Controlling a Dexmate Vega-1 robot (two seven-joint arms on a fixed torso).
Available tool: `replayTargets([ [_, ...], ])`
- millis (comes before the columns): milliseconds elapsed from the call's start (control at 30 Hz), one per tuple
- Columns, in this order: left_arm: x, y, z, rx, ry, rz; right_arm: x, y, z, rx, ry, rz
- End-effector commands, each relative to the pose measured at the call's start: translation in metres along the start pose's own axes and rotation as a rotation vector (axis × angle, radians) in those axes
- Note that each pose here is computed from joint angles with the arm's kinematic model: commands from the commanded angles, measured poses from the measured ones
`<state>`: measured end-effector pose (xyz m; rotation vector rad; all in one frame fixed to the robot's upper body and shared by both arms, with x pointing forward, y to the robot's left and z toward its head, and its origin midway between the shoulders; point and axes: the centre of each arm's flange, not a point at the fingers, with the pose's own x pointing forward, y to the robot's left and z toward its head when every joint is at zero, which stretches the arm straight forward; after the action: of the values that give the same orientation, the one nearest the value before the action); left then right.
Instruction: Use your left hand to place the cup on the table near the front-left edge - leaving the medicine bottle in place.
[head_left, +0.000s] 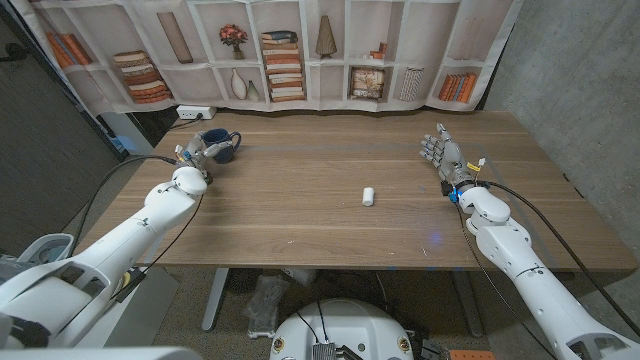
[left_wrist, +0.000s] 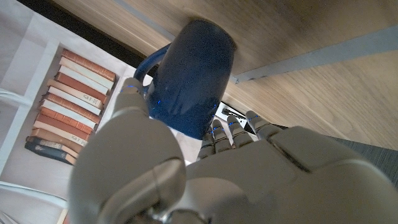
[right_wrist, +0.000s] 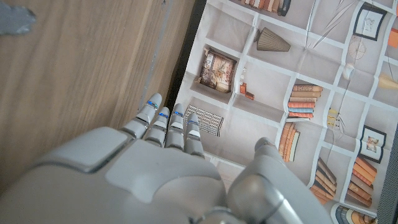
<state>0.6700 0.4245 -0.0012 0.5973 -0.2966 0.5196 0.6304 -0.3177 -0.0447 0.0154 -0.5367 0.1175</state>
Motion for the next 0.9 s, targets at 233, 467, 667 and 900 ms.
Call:
replayTargets([
  [233, 0.001, -0.003, 0.001, 0.009, 0.003, 0.002, 0.001, -0.003, -0.001, -0.003, 0.006, 0.000],
  [467, 0.003, -0.006, 0.002, 0.011, 0.008, -0.003, 0.000, -0.004, -0.003, -0.002, 0.012, -0.003],
  [667, 0.005, -0.009, 0.006, 0.011, 0.004, -0.009, -0.002, -0.005, -0.003, 0.000, 0.012, -0.008],
  [900, 0.005, -0.011, 0.008, -0.010, -0.009, -0.010, -0.004, -0.007, -0.003, 0.002, 0.011, -0.011],
])
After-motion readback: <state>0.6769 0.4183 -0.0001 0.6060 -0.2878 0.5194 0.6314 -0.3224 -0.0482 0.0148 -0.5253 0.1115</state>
